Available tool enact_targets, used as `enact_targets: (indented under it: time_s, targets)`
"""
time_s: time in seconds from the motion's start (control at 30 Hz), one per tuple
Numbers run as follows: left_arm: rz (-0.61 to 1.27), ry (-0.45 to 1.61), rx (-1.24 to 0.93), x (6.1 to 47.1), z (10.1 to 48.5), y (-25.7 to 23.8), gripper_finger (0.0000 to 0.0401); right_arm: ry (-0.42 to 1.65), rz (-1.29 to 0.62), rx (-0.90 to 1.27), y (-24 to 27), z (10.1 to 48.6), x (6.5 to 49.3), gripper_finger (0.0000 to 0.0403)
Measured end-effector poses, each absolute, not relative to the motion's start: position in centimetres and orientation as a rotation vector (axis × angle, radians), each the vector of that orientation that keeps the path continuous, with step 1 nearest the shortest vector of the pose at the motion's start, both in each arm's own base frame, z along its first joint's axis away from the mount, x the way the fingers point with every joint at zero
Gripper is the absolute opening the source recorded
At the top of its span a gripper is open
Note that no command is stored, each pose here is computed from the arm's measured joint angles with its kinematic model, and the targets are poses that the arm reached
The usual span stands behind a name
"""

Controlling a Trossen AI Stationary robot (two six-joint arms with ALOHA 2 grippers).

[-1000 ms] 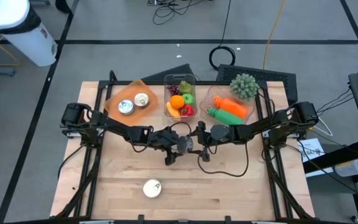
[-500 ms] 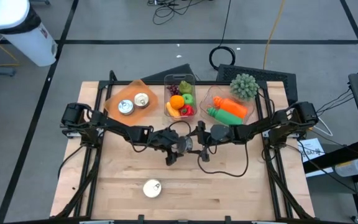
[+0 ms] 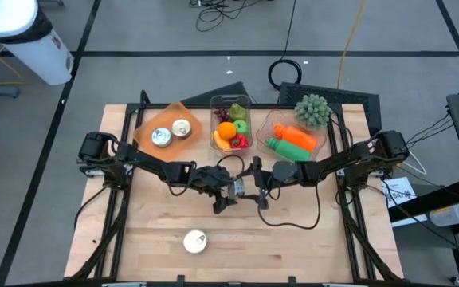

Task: Pick & Place Food Item
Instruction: Put the green tuna can into the orange bin

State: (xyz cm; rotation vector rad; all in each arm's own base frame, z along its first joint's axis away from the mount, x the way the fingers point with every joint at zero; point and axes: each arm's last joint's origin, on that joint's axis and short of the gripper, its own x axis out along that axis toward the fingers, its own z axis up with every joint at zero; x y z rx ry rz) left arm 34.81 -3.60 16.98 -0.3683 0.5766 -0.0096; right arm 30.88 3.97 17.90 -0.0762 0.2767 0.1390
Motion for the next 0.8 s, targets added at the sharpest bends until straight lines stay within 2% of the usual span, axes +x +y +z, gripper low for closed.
enact_targets:
  time_s: [0.27, 0.4, 0.53, 0.8]
  targets:
    - [0.0, 0.571, -0.347, 34.8, 17.0, -3.5, 0.0368, 0.291, 0.135, -0.078, 3.9, 17.8, 30.8, 0.0326]
    - [0.082, 0.555, -0.348, 34.8, 17.0, -3.3, 0.0368, 0.282, 0.116, -0.07, 3.8, 17.8, 30.9, 0.0326]
    - [0.092, 0.536, -0.259, 34.9, 17.1, -3.3, 0.0368, 0.252, 0.101, -0.062, 3.8, 18.1, 31.0, 0.0326]
    - [0.078, 0.365, -0.224, 35.6, 18.6, -3.4, 0.0368, 0.204, 0.114, -0.049, 3.8, 18.7, 31.1, 0.0326]
